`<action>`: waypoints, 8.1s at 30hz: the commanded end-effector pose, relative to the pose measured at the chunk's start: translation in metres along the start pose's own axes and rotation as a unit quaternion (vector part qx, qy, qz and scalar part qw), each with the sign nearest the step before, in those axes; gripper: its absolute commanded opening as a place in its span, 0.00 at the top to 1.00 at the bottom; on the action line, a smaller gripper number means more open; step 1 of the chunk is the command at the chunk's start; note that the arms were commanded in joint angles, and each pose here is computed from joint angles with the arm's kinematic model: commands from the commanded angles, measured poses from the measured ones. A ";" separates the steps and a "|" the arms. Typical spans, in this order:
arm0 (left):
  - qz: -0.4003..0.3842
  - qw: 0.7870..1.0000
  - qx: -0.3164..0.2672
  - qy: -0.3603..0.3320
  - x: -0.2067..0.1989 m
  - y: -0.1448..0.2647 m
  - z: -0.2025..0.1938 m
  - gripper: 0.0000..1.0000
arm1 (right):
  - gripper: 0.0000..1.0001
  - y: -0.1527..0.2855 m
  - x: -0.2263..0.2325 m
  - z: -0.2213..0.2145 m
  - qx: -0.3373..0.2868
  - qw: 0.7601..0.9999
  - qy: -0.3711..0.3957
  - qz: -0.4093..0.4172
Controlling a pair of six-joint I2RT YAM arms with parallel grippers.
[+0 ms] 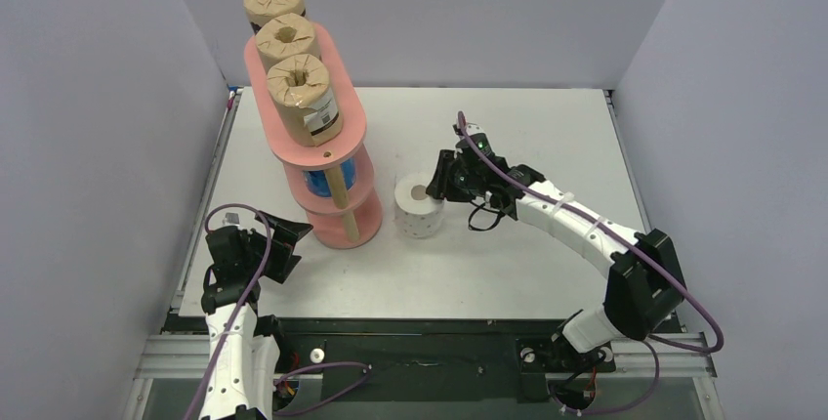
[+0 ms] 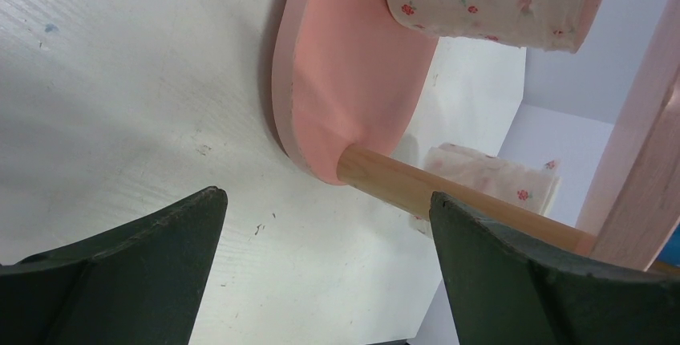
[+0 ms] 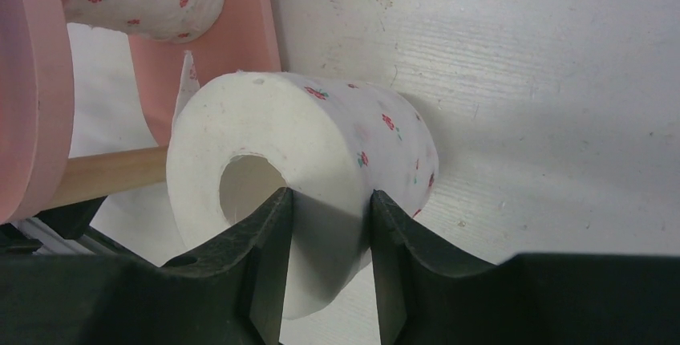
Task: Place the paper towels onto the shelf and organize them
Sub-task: Pick up the paper towel from the center of the board, then place the paper towel on the shelf.
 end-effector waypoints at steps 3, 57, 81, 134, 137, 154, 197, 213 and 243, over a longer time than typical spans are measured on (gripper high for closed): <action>-0.021 1.000 -0.003 -0.005 -0.009 0.002 0.002 0.01 | 0.75 -0.010 0.028 0.033 -0.033 0.999 -0.009 0.042; -0.022 1.000 0.002 0.001 -0.005 0.001 0.000 0.01 | 0.76 -0.077 0.106 0.039 0.005 0.990 -0.044 0.133; -0.025 1.000 0.001 0.000 -0.006 0.002 0.000 0.01 | 0.46 -0.055 0.105 0.038 -0.006 0.990 -0.048 0.134; -0.087 0.996 -0.010 0.001 -0.029 -0.005 0.011 0.73 | 0.89 -0.092 0.031 0.005 -0.089 0.981 -0.098 0.140; -0.087 0.996 -0.007 0.001 -0.029 -0.005 0.010 0.78 | 0.91 -0.099 0.037 0.006 -0.084 0.981 -0.101 0.145; -0.087 0.996 -0.005 0.006 -0.028 -0.007 0.011 0.81 | 0.92 -0.110 0.064 0.001 -0.060 0.979 -0.088 0.173; -0.087 0.996 -0.009 0.019 -0.027 -0.013 0.014 0.82 | 0.93 -0.138 0.112 -0.011 -0.004 0.963 -0.103 0.250; -0.087 0.996 -0.009 0.021 -0.027 -0.014 0.015 0.82 | 0.92 -0.147 0.127 -0.012 0.014 0.955 -0.107 0.275; -0.140 0.985 -0.064 0.075 -0.086 -0.066 0.080 1.00 | 0.97 -0.096 0.066 0.011 -0.047 0.960 -0.130 0.243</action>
Point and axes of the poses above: each gripper's point midway between its finger pads, its own y axis back along the fingers, its own x axis along the line the jaws close on, z = x × y, the point moved 6 cm from there along y, back along the fingers, and after that the axes turned 6 degrees about y, right-handed, at the moved point
